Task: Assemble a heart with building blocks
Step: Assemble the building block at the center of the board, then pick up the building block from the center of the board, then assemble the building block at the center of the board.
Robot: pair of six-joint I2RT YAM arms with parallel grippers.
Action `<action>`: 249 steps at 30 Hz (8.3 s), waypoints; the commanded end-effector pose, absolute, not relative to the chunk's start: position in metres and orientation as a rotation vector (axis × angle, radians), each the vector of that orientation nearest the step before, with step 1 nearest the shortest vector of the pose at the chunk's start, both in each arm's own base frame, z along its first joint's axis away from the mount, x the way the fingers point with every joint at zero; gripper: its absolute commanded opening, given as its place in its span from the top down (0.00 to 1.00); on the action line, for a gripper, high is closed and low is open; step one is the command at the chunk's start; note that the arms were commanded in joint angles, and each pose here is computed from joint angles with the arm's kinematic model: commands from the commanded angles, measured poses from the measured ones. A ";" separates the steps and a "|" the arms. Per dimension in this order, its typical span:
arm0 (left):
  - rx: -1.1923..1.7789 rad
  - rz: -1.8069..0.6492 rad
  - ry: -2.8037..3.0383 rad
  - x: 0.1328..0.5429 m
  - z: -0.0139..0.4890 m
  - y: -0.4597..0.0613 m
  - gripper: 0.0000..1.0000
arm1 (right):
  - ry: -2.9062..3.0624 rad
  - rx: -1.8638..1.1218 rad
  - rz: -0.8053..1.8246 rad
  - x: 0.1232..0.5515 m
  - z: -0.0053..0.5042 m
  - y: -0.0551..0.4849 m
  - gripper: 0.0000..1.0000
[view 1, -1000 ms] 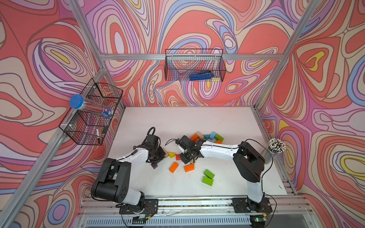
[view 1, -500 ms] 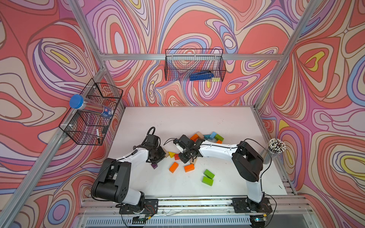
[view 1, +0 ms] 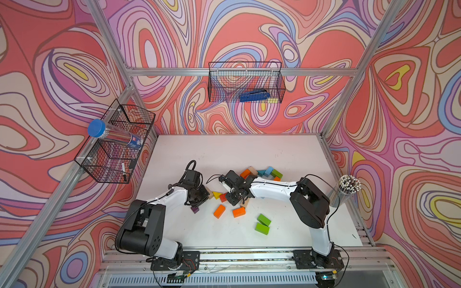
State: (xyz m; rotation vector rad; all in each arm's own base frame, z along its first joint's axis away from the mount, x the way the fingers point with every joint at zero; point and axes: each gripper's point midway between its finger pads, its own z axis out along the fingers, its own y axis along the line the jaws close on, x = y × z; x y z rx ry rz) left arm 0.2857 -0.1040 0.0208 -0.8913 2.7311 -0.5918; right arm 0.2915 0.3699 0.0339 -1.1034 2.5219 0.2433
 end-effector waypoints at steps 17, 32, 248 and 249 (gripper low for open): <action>-0.909 -0.607 2.730 0.287 0.021 -0.108 0.84 | 2.528 -1.025 0.280 0.300 0.035 0.378 0.41; -0.912 -0.595 2.731 0.285 0.020 -0.106 0.84 | 2.514 -1.027 0.204 0.311 0.037 0.371 0.43; 0.181 -0.565 2.424 0.250 0.207 -0.112 0.07 | 2.574 -0.967 0.294 0.293 0.027 0.365 0.43; 0.177 -0.554 2.435 0.248 0.205 -0.111 0.07 | 2.571 -0.963 0.300 0.292 0.030 0.365 0.41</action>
